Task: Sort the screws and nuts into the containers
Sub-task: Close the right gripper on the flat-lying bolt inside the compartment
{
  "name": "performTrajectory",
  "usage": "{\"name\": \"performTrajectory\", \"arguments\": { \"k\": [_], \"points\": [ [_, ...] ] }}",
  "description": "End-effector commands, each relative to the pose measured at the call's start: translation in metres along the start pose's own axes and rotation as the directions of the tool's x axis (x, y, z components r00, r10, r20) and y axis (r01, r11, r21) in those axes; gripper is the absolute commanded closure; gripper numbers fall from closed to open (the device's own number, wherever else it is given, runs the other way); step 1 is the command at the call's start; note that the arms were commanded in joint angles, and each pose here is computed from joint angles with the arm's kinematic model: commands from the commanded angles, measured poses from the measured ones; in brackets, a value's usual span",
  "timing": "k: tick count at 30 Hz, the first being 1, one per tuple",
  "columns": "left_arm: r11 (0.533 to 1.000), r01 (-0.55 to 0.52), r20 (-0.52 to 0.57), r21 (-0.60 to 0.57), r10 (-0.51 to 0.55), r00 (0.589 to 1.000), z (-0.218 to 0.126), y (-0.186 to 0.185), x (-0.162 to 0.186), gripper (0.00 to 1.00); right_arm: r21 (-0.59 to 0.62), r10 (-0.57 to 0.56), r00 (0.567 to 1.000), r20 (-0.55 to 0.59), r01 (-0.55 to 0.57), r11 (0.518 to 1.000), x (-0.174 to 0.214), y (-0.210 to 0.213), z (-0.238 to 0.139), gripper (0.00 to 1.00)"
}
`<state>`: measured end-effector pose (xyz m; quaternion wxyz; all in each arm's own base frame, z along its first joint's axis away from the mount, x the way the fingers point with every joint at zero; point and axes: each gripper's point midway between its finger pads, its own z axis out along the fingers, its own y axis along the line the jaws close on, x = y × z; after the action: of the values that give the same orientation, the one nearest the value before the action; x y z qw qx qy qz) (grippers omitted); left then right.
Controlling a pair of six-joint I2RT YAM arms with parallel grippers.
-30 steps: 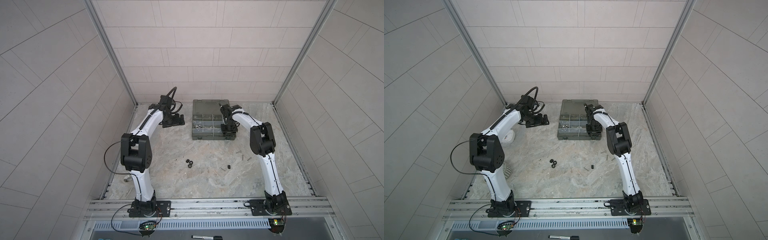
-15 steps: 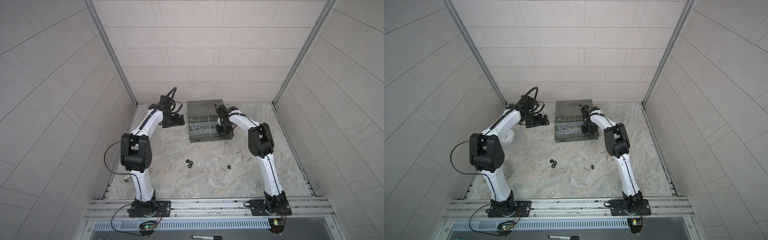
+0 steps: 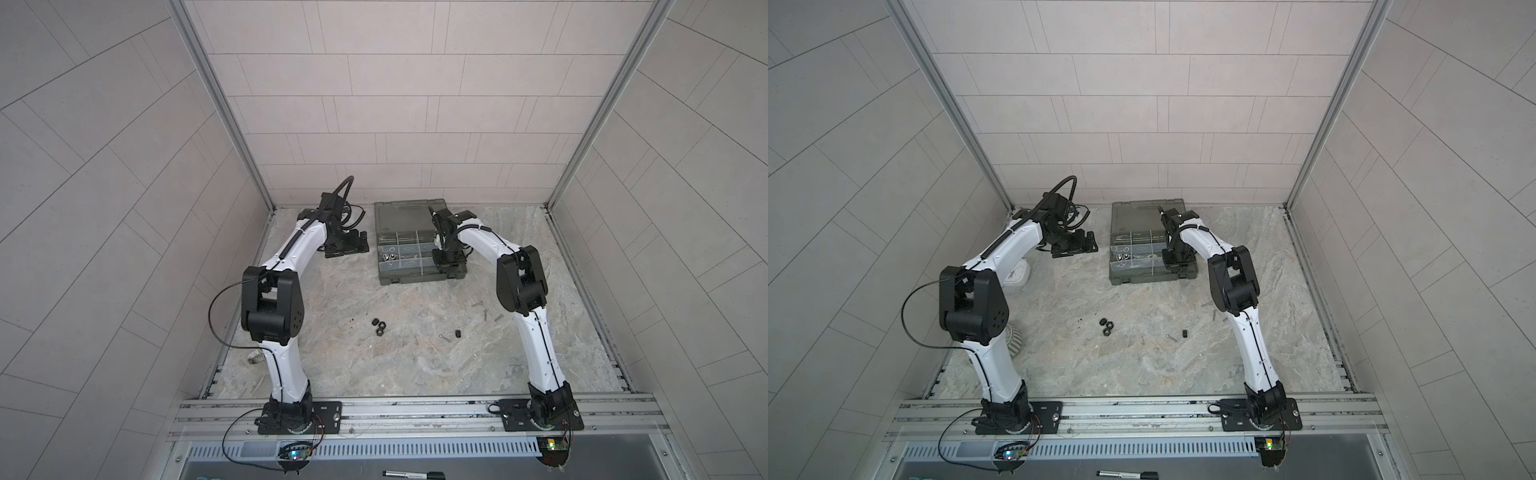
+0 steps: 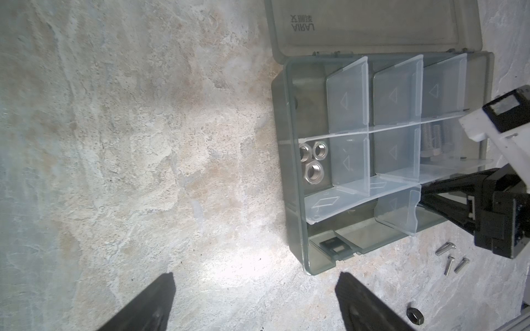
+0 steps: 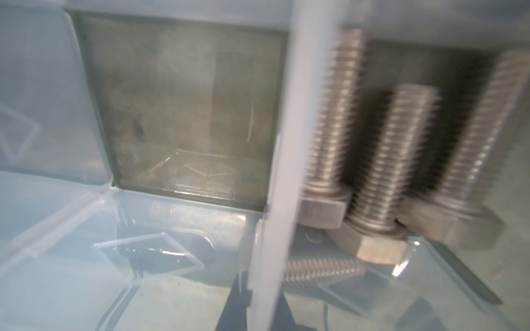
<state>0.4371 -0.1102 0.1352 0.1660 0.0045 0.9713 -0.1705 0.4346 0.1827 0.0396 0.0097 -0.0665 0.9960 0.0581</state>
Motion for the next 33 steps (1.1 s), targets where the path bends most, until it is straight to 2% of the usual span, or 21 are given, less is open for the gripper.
{"name": "performTrajectory", "arguments": {
  "k": [1, 28, 33],
  "points": [
    [1.0, -0.003, 0.017, 0.005, 0.003, 1.0, -0.012, -0.004, 0.002, 0.06, -0.005, 0.014, 0.999, -0.041, -0.014, 1.0, 0.015, 0.0, -0.025, 0.91],
    [1.0, 0.007, 0.003, 0.014, -0.007, 1.0, -0.004, -0.005, -0.005, 0.08, -0.045, 0.074, 0.995, 0.059, -0.072, 0.996, -0.012, -0.005, -0.08, 0.92],
    [1.0, 0.005, -0.002, 0.016, -0.005, 1.0, -0.003, -0.006, -0.006, 0.08, -0.042, 0.07, 0.998, -0.003, -0.07, 0.997, -0.005, -0.007, -0.066, 0.9]
  ]
}}
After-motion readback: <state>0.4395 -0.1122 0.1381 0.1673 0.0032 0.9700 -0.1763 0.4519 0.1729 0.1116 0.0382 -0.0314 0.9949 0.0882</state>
